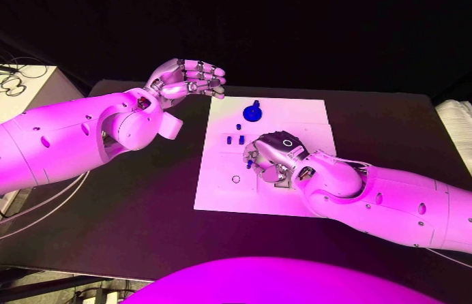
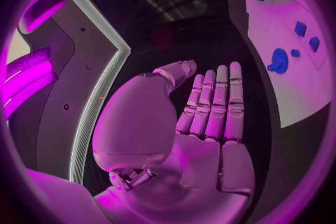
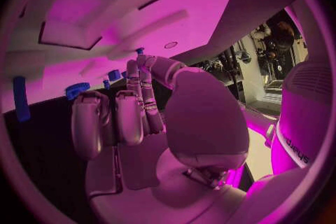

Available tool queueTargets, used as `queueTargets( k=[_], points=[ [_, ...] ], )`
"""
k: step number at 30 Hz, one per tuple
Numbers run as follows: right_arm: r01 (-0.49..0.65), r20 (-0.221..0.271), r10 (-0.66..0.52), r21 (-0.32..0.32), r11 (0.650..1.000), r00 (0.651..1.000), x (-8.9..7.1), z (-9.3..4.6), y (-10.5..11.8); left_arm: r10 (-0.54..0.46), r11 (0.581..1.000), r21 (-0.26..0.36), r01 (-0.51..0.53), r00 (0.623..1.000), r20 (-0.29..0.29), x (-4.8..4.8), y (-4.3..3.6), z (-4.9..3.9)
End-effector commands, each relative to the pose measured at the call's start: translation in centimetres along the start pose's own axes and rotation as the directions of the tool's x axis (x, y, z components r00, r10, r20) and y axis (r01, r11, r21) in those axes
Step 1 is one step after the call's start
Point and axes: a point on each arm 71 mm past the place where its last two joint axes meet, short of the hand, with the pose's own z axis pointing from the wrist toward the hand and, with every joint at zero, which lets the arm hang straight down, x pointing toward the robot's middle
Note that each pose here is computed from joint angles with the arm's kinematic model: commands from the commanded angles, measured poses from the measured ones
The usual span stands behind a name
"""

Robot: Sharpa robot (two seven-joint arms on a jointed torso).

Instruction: Assemble the parts on the task board

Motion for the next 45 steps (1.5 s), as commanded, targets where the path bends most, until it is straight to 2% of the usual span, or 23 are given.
queueTargets(
  k=[1, 15, 27, 45],
  points=[
    [0.010, -0.006, -0.010, -0.006, 1.000, 1.000, 0.06, -0.08, 0.14, -0.010, 1.000, 0.005, 0.010, 1.000, -0.019, 0.20, -0.05, 0.07],
    [0.019, -0.001, -0.019, -0.001, 1.000, 1.000, 0.06, -0.16, -0.08, -0.011, 1.000, 0.002, 0.011, 1.000, -0.021, 0.21, -0.02, 0.08],
    [0.043, -0.029, -0.043, 0.005, 0.999, 0.999, 0.49, 0.07, -0.18, -0.014, 1.000, -0.001, 0.014, 1.000, -0.028, 0.25, -0.01, 0.05],
    [0.029, -0.050, -0.030, -0.024, 0.999, 0.998, 0.73, -0.10, 0.37, -0.014, 1.000, -0.005, 0.014, 0.999, -0.029, 0.23, 0.02, 0.04]
  ],
)
